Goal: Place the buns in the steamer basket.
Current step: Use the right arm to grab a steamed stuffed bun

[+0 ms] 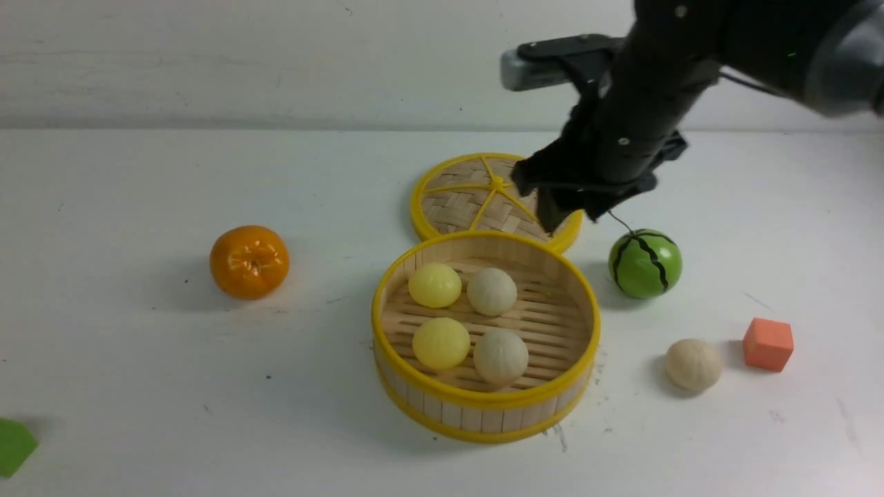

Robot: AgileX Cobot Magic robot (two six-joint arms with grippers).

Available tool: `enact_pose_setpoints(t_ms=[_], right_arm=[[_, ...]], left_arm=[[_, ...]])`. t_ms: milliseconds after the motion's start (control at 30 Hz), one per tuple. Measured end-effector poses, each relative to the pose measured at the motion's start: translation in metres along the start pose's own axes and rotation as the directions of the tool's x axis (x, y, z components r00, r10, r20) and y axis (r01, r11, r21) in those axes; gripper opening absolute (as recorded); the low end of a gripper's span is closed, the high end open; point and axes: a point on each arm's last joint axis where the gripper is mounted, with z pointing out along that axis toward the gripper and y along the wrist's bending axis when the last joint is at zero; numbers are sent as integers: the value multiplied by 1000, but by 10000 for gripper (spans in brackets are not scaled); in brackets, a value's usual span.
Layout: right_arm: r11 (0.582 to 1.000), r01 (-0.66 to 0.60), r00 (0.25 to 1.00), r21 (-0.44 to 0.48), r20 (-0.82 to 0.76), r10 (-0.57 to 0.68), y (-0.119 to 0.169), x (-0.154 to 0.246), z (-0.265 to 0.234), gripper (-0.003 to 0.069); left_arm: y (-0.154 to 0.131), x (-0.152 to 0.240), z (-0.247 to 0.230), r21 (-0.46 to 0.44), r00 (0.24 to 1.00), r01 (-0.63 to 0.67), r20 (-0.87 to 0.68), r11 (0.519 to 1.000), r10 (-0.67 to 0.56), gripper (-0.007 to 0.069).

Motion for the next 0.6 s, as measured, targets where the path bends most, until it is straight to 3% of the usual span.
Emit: enact_pose_setpoints(t_ms=[133, 267, 433, 600], right_arm=[[969, -213, 972, 124, -74, 223, -58, 42, -3, 252], [930, -347, 928, 118, -99, 358, -86, 76, 26, 194], [913, -402, 910, 66, -86, 406, -87, 84, 55, 202], [911, -406, 908, 74, -82, 412, -93, 82, 76, 256]], left_arm=[[0, 0, 0, 0, 1000, 0, 0, 1000, 0, 42], [0, 0, 0, 0, 1000, 0, 0, 1000, 0, 42], [0, 0, 0, 0, 1000, 0, 0, 1000, 0, 42], [0, 0, 0, 0, 1000, 0, 0, 1000, 0, 42]])
